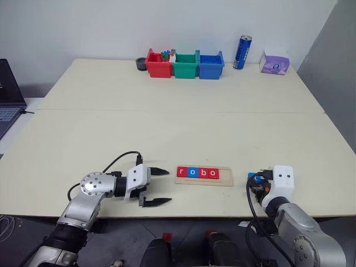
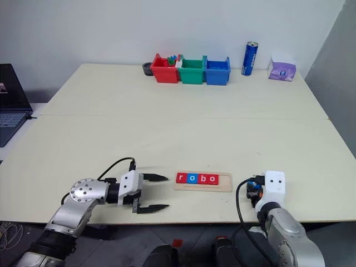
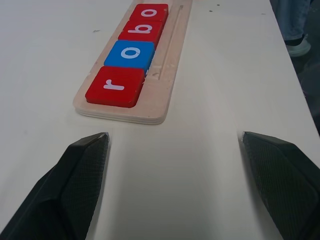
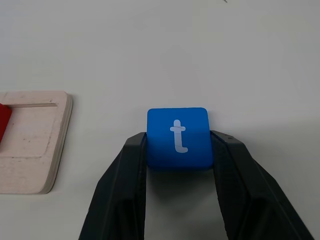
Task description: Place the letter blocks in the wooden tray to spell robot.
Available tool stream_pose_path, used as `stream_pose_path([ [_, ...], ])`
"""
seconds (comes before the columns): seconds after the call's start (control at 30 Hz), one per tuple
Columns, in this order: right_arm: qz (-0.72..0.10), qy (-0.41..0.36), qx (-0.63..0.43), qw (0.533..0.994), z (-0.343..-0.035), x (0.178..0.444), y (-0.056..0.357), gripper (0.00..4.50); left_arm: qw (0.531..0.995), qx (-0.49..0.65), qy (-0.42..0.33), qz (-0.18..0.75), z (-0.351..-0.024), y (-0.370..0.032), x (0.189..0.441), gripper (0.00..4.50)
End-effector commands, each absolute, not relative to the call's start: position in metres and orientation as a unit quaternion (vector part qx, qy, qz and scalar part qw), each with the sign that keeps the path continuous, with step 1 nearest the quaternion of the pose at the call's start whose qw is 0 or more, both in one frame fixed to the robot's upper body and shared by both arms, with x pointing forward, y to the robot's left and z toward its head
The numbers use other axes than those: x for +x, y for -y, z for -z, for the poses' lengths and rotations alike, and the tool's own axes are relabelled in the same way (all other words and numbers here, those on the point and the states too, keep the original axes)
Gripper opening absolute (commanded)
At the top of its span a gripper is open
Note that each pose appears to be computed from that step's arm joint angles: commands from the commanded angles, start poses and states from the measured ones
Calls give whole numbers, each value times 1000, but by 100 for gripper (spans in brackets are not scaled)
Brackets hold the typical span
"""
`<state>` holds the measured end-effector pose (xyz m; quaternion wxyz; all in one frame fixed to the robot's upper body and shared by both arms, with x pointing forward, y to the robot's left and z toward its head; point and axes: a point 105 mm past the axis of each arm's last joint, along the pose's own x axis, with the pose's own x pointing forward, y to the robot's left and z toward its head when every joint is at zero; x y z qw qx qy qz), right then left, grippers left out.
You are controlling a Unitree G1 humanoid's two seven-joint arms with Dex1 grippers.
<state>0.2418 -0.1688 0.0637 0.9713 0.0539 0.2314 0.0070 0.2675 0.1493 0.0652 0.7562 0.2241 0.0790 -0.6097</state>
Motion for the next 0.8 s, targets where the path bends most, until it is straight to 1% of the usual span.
stream_pose_path([
  [0.03,5,-251,71,965,-52,241,166,217,753,234,-62,612,-72,-147,270,450],
  [0.07,7,-243,76,967,-55,243,166,241,753,234,-62,612,-72,-147,270,450],
  [0.13,2,-226,82,971,-63,245,164,303,754,234,-62,611,-72,-147,269,450],
  [0.2,-2,-206,73,976,-73,248,164,384,754,234,-62,611,-72,-147,269,450],
  [0.27,3,-178,59,982,-87,254,169,447,755,234,-62,610,-72,-147,269,450],
  [0.37,-7,-146,32,989,-105,259,174,447,755,233,-62,610,-72,-147,270,450],
  [0.43,-46,-126,-3,991,-119,264,178,447,755,233,-63,610,-71,-147,270,450],
  [0.47,-87,-130,-31,987,-122,266,179,447,755,233,-62,610,-71,-147,270,450],
  [0.57,-228,-180,-96,952,-120,261,185,447,753,234,-62,612,-72,-146,270,450],
  [0.7,-370,-210,-166,890,-119,248,183,447,752,234,-61,614,-72,-145,272,450],
  [0.73,-396,-223,-179,873,-115,245,183,447,752,234,-60,614,-72,-144,273,450],
  [0.8,-420,-232,-211,851,-109,247,188,447,752,234,-59,613,-73,-144,274,450],
])
